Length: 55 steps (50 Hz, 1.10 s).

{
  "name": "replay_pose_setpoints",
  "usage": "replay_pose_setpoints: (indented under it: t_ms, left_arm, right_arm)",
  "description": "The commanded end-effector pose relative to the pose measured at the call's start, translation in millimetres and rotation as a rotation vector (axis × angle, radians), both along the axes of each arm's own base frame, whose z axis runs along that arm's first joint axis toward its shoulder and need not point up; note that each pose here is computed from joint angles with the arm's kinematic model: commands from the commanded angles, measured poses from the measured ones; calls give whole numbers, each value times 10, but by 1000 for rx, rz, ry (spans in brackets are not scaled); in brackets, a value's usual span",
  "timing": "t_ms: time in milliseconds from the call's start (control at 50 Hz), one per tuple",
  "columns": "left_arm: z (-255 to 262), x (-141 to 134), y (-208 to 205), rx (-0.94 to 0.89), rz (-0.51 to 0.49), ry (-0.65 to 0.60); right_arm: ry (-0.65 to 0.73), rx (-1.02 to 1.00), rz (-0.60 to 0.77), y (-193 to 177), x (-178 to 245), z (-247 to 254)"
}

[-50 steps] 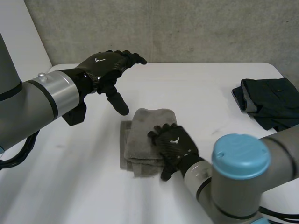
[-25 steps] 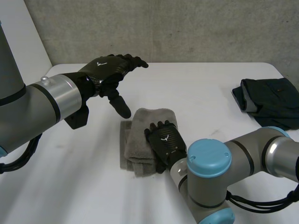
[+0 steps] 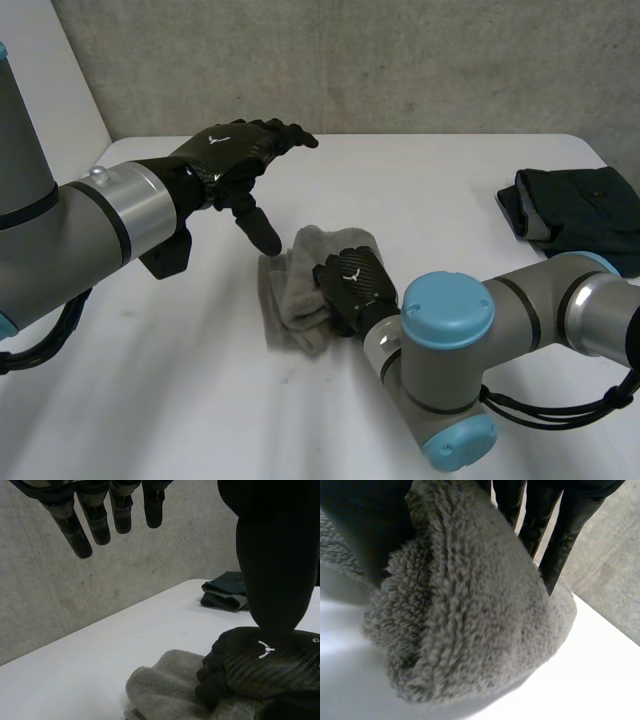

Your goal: Fold the laundry.

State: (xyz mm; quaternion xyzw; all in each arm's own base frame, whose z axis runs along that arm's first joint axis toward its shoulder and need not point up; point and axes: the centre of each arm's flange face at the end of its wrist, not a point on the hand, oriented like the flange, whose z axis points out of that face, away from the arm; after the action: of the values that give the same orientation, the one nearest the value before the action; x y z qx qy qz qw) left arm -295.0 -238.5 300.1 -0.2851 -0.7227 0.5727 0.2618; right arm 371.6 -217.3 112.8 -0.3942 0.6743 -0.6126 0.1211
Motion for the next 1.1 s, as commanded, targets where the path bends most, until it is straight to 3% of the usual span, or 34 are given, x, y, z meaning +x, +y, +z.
replay_pose_setpoints:
  t_ms: [20, 300, 480, 620, 760, 860, 980, 1100]
  left_arm:
    - [-11, 0, -2, 4, 1, -1]
    - [-24, 4, -21, 5, 5, -2]
    - [-56, -3, -39, 12, 7, -5]
    - [-114, -3, -74, 47, 16, 9]
    - [-129, 9, -100, 58, 25, 16]
    - [-124, 11, -107, 57, 27, 19]
    - [-158, 0, -122, 58, 27, 18]
    - [-201, -14, -128, 69, 26, 12]
  right_arm:
    - [41, 32, -56, -240, -223, -32]
    - [114, -3, -206, -923, -1057, 216]
    - [163, -45, -204, -1236, -1361, 277]
    - [150, -259, -188, -1750, -1333, 669]
    - [103, -504, -325, -2386, -1819, 1413]
    - [84, -605, -372, -2707, -2164, 1659]
    - [60, -560, -420, -2971, -2574, 1460]
    - [88, -398, -450, -3064, -2985, 834]
